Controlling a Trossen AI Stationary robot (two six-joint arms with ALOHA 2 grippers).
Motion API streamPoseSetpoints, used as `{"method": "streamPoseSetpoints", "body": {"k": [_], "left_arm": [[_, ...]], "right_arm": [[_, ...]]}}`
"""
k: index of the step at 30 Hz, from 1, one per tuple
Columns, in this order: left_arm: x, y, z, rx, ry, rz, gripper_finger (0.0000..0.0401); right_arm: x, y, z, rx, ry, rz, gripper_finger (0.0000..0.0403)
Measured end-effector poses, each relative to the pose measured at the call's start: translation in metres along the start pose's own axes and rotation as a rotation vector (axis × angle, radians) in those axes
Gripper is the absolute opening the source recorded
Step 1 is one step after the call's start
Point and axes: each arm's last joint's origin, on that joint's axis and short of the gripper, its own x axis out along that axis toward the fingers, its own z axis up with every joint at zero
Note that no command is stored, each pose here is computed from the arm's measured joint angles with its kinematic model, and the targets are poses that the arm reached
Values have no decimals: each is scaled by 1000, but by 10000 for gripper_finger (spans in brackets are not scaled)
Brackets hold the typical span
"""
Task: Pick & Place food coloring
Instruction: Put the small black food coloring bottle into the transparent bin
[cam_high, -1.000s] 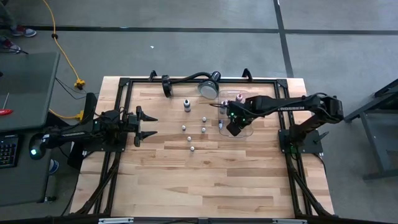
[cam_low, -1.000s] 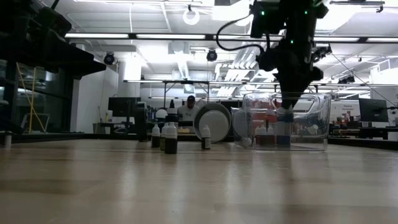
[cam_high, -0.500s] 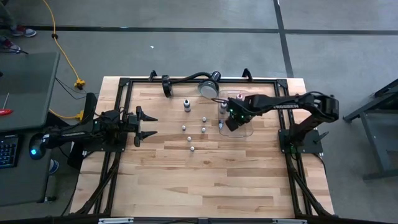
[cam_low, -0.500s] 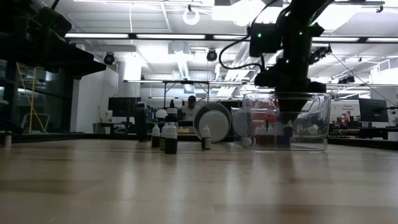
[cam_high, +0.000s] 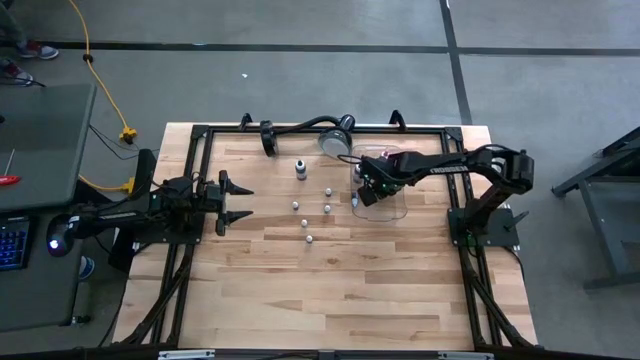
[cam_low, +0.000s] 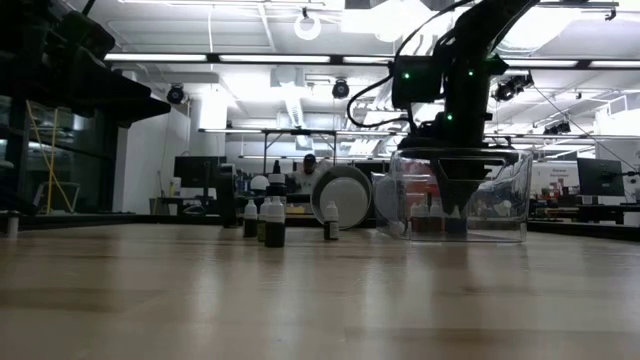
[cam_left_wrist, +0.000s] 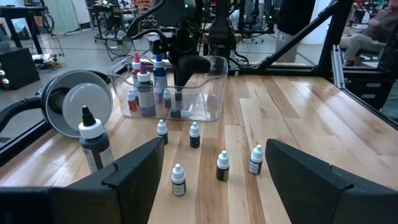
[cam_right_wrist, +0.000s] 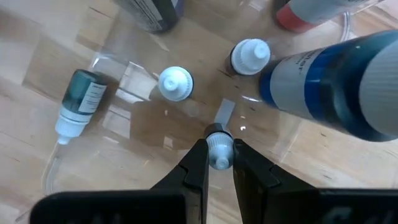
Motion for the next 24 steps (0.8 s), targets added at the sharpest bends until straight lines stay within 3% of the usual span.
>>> {"method": "streamPoseSetpoints", "body": {"k": [12, 24], "left_arm": [[0, 0, 0, 0, 0, 0, 278], [0, 0, 0, 0, 0, 0, 278]], "right_arm": [[0, -2, 2, 10, -28, -27, 47], [0, -2, 2, 7, -27, -23, 103]]}}
